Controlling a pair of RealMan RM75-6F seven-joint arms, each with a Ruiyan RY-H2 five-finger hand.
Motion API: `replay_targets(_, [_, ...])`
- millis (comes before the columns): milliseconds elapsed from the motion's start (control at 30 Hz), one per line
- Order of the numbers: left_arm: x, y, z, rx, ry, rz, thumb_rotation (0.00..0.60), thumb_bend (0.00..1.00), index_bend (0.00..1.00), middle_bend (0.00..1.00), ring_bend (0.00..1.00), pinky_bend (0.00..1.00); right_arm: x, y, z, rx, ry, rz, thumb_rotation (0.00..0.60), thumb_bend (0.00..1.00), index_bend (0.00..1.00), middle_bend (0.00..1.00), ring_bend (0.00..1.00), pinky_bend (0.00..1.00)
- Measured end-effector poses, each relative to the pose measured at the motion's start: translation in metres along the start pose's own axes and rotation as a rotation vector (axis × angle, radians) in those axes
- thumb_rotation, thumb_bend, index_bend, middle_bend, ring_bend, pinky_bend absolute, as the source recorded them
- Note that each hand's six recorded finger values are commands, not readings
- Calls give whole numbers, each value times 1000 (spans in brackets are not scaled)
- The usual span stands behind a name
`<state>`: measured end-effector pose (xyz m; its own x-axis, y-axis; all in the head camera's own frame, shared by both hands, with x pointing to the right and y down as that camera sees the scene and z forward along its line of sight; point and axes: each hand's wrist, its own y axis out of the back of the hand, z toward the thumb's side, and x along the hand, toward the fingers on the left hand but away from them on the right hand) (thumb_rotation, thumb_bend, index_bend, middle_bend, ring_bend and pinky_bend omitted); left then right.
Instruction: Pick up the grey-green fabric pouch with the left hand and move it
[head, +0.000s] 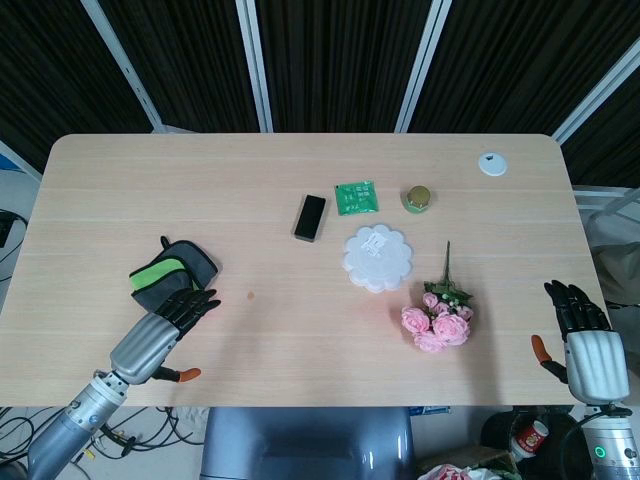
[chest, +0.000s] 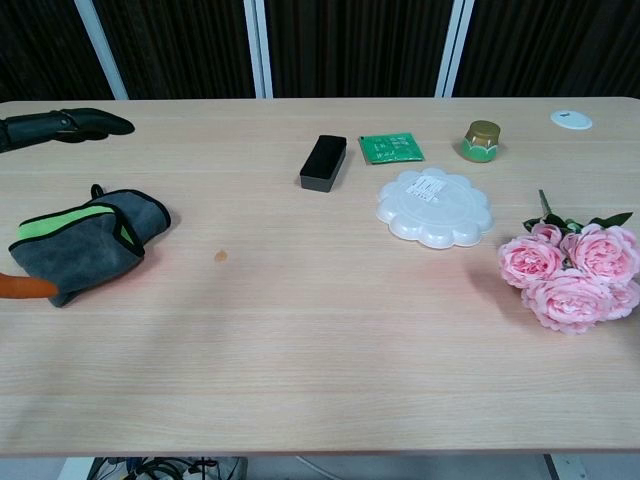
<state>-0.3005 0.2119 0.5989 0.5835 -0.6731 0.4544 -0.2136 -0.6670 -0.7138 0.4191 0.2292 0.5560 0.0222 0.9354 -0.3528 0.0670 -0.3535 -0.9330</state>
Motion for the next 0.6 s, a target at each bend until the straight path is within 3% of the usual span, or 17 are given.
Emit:
replay_targets(200, [-2,-1,7,13,-31,-9,600,0,0,0,0,10,0,-1,-1,-2,-6,10,600,251,85,66,61,216])
replay_targets(400, [-4,-2,5,20,-21,-13,600,0,0,0,0,10,0,-2,0,12,5,22,600,146,7,4,15,204])
replay_targets(600, [-4,-4,3,21,-9,-17,600,0,0,0,0,10,0,-2,1,18,14,15,600,65,0,0,0,190])
